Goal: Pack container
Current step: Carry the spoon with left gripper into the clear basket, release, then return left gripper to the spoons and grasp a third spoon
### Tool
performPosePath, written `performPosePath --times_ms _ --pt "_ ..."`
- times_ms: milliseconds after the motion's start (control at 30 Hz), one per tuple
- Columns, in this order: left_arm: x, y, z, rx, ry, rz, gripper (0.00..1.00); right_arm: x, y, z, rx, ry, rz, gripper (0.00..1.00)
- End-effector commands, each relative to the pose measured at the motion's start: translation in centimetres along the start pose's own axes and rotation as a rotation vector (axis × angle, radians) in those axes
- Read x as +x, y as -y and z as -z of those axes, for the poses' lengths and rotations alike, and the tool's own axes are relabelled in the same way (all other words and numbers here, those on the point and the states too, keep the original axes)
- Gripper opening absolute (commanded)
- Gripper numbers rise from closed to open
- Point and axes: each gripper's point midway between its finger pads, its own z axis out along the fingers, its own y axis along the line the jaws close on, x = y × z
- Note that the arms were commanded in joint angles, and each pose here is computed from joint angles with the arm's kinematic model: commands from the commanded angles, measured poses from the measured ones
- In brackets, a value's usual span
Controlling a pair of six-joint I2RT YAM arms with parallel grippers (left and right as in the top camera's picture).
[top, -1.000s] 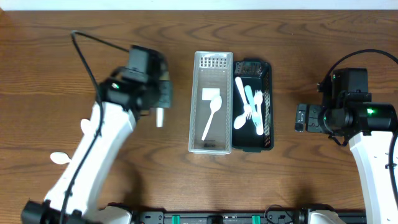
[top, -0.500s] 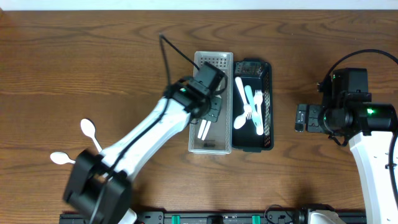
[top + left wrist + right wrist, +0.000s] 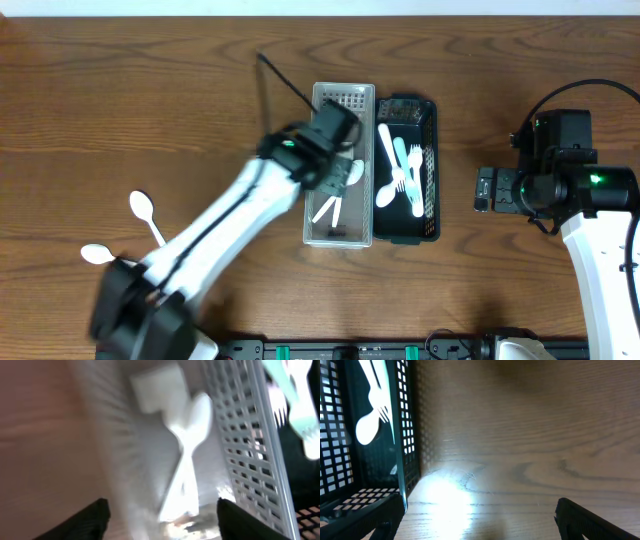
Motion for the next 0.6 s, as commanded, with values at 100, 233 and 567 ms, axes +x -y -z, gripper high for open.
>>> performPosePath --times_ms 100,233,567 --pt "-0.6 -13.3 10.5 -0.226 0.196 0.407 0.91 0.0 0.1 0.1 -0.002 0.005 -0.016 0.99" --pt "4.1 -20.8 12.6 -0.328 0.142 0.739 1.0 -0.1 0.1 0.1 -0.002 0.009 -0.009 0.99" --pt "14.3 -29.5 8.5 -0.407 -0.045 1.157 0.98 -0.1 0.1 0.1 -0.002 0.008 -0.001 0.99"
